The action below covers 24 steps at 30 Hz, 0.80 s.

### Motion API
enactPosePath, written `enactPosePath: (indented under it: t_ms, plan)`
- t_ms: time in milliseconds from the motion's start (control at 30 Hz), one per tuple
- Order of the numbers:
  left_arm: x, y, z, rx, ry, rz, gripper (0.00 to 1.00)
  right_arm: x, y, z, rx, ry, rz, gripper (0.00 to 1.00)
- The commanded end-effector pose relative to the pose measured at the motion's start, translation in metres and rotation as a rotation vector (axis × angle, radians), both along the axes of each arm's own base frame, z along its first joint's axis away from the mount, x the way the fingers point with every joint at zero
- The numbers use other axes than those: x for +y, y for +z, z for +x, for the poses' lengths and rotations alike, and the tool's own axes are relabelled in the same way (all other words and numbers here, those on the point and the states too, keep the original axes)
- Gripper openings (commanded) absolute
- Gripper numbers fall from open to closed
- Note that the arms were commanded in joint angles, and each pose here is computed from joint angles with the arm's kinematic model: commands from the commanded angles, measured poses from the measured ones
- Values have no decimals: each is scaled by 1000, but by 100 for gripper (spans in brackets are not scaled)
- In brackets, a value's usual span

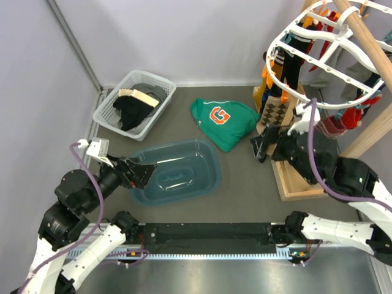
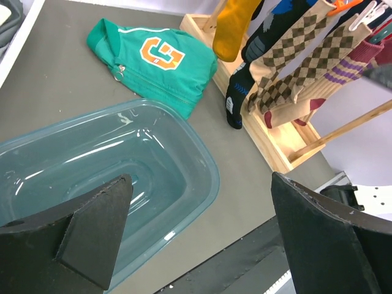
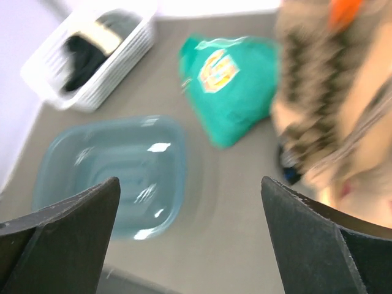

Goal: Remove the socks clipped to the hanger

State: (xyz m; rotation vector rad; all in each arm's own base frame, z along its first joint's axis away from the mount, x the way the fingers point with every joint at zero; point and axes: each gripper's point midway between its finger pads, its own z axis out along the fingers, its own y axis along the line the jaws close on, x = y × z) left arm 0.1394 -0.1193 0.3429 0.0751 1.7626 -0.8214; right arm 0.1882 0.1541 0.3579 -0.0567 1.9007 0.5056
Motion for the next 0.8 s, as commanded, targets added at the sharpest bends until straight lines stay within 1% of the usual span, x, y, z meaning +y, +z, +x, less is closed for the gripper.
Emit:
enactPosePath:
  t_ms: [0, 33, 67, 100, 133, 200, 233, 267, 333, 433, 500, 567, 733, 767]
  plan:
    - [2, 27, -6, -85, -11, -48, 99, -22, 28, 37, -88, -228, -214, 95]
    - [4, 28, -7, -89, -8, -45, 99, -27, 29, 41, -86, -265, -268, 94]
    - [5, 28, -9, -89, -10, -42, 99, -40, 44, 43, -103, -334, -300, 94]
    - [6, 28, -10, -96, -10, -35, 99, -34, 40, 51, -91, -356, -363, 92]
    - [7, 28, -10, -95, -9, -31, 99, -38, 45, 53, -102, -388, -393, 88]
    - [8, 30, -12, -106, -11, -25, 99, -40, 60, 56, -121, -411, -403, 86]
    - [8, 31, -13, -110, -14, -26, 99, -39, 62, 59, -127, -430, -425, 84]
    - [8, 31, -13, -110, -18, -23, 99, -41, 71, 59, -135, -444, -404, 81]
    - [6, 34, -13, -128, -24, -21, 99, -41, 73, 61, -120, -448, -392, 74]
    - [-1, 39, -10, -149, -55, -7, 99, -40, 76, 66, -100, -432, -349, 70]
    - [-8, 40, -5, -147, -79, 14, 99, -39, 68, 71, -66, -421, -346, 68]
    - [-16, 39, 3, -134, -98, 27, 99, -47, 57, 77, -27, -455, -355, 67]
    - [-35, 37, 22, -137, -128, 23, 99, -55, 47, 87, -19, -514, -362, 67]
    - [-40, 40, 26, -155, -139, 11, 99, -55, 45, 89, -18, -522, -357, 67]
